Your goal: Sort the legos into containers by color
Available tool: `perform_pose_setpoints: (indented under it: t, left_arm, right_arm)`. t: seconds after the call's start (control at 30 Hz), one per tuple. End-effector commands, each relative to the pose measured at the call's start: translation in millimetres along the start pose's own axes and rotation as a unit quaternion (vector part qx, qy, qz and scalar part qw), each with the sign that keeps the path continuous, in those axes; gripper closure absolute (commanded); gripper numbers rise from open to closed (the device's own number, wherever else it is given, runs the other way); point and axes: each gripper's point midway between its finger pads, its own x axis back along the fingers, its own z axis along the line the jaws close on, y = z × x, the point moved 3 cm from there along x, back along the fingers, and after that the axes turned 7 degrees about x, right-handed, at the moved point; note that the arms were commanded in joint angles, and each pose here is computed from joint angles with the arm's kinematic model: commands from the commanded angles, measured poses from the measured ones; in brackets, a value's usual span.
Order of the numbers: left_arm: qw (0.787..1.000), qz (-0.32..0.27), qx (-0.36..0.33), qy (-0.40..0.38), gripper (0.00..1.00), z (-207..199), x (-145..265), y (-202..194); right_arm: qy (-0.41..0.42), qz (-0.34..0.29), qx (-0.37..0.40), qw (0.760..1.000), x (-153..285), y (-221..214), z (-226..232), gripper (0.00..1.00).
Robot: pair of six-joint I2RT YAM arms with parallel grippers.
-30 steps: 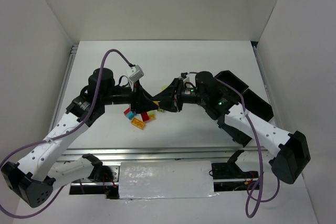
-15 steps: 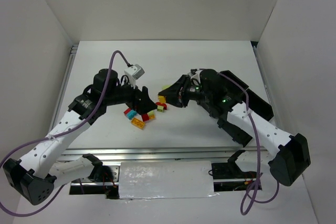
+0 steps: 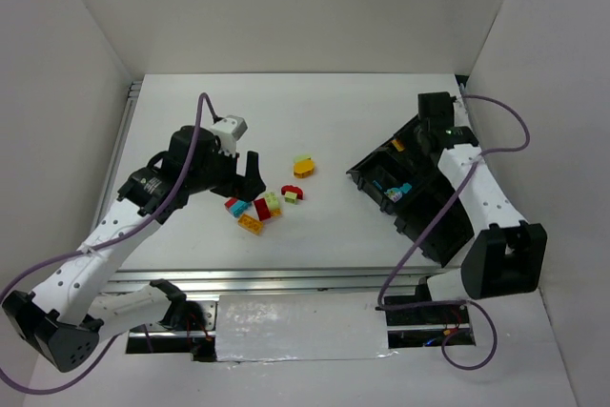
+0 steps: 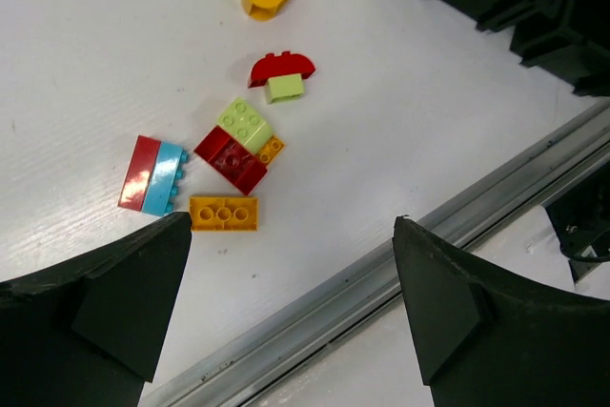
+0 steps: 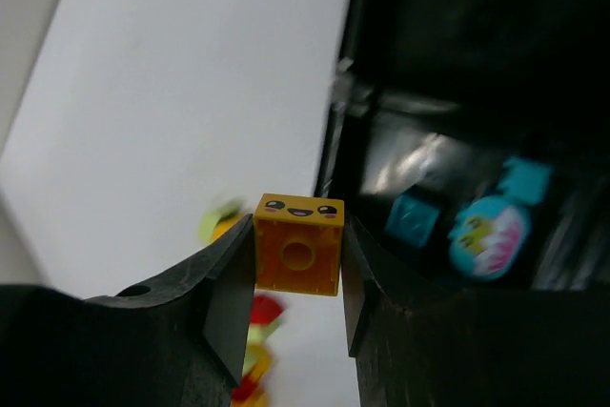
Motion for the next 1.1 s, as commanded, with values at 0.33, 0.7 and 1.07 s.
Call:
perform_pose_setpoints:
  t: [0.33,0.7,1.07]
  left_arm:
    - [0.999,0.037,0.031,0.017,0.01,3,3,-15]
    - [0.998,0.050,0.041,0.027,0.01,5,-8,-14]
    - [0.979,0.107,0.142,0.096,0.01,10,-102,1]
  right_arm:
    - [-0.218,-0.042,0.067,0.973,-60,65,-79,0.75]
    - [-0.161,-0.053,0.068,0.983,-34,82,-48,0.00]
    - [0.083,-0.005,0.060,0.995,68,-9,8,0.00]
